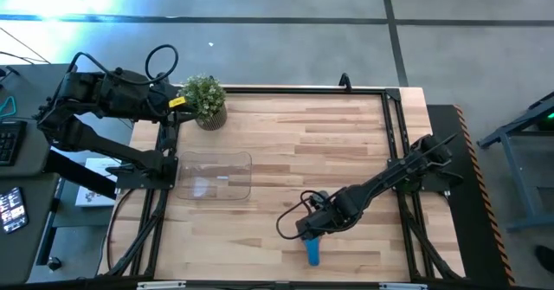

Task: Nest measuring cups in basket
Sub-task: Put the nested measuring cups into the transparent bin

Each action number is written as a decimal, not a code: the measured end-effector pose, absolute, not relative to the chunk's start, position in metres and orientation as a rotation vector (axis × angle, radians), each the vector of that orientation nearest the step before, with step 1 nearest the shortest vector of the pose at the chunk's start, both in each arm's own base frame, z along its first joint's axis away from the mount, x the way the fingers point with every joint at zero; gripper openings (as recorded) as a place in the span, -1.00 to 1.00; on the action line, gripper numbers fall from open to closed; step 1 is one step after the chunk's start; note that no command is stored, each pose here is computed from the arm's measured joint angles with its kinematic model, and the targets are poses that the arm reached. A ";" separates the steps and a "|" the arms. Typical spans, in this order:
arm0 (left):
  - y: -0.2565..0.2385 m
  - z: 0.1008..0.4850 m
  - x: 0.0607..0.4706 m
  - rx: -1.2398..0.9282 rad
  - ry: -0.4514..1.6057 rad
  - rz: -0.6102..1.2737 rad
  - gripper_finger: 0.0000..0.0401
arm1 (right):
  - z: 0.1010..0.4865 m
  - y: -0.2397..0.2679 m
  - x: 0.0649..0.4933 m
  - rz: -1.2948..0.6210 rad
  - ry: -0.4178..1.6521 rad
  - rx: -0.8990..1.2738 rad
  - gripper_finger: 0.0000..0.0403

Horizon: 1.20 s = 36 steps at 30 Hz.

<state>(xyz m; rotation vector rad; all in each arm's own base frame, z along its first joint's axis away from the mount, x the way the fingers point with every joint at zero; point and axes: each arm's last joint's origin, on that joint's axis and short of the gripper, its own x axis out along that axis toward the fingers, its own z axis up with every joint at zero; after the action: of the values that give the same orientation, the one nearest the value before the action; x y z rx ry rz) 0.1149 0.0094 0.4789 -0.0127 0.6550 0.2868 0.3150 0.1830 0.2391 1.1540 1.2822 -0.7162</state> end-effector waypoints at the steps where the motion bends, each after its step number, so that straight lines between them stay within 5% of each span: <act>1: 0.009 0.479 0.115 -0.013 0.655 0.287 -0.67 | 0.239 0.183 0.315 -0.716 1.282 1.155 -0.74; 15: 0.008 0.475 0.076 -0.094 0.542 0.279 -0.67 | 0.244 0.174 0.324 -0.726 1.158 1.196 -0.74; 36: 0.007 0.391 0.016 -0.156 0.213 0.257 -0.67 | 0.262 0.145 0.354 -0.622 0.876 1.279 -0.74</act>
<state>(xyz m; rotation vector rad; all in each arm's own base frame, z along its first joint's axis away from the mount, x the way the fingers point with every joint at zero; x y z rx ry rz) 0.0164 0.0066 0.3907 -0.1560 0.2125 0.2573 0.3540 0.1448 0.2616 1.2790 0.8756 -0.6222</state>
